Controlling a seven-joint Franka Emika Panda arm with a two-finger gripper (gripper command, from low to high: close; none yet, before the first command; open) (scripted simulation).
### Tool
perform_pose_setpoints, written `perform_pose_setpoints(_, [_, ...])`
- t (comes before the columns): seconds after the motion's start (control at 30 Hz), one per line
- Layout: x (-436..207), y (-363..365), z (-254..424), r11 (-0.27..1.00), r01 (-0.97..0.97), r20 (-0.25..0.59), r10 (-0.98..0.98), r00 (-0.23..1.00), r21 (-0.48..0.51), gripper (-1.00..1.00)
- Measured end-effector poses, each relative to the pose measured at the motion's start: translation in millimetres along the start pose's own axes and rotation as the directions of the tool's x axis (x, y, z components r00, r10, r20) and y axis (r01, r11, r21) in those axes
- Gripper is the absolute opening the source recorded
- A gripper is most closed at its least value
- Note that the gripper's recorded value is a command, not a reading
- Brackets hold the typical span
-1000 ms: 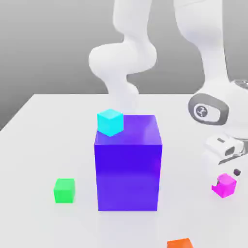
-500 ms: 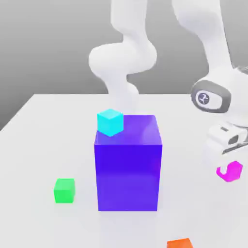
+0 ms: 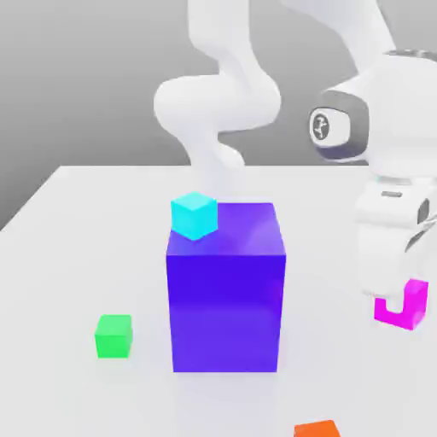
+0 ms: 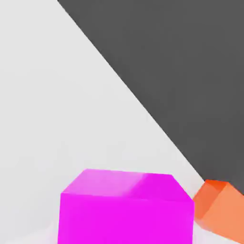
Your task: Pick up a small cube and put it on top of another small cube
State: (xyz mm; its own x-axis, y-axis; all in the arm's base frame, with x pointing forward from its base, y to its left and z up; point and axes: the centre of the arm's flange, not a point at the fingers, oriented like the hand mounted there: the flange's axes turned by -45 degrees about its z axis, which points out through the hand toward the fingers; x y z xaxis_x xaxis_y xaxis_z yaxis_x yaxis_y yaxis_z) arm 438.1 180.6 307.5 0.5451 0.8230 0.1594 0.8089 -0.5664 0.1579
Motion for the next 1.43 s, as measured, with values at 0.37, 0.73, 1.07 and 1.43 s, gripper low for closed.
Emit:
perform_pose_setpoints(0.37, [-109, 110, -29, 0.957, 0.287, 0.046, -0.285, 0.958, -0.040, -1.00])
perform_pose_setpoints(0.73, [-312, 135, -2, 0.867, 0.483, 0.086, -0.495, 0.865, 0.125, -1.00])
perform_pose_setpoints(1.07, [-368, 98, 45, 0.849, 0.487, 0.055, -0.507, 0.861, 0.206, -1.00])
perform_pose_setpoints(1.43, [-376, 88, 86, 0.847, 0.485, 0.056, -0.507, 0.860, 0.216, 1.00])
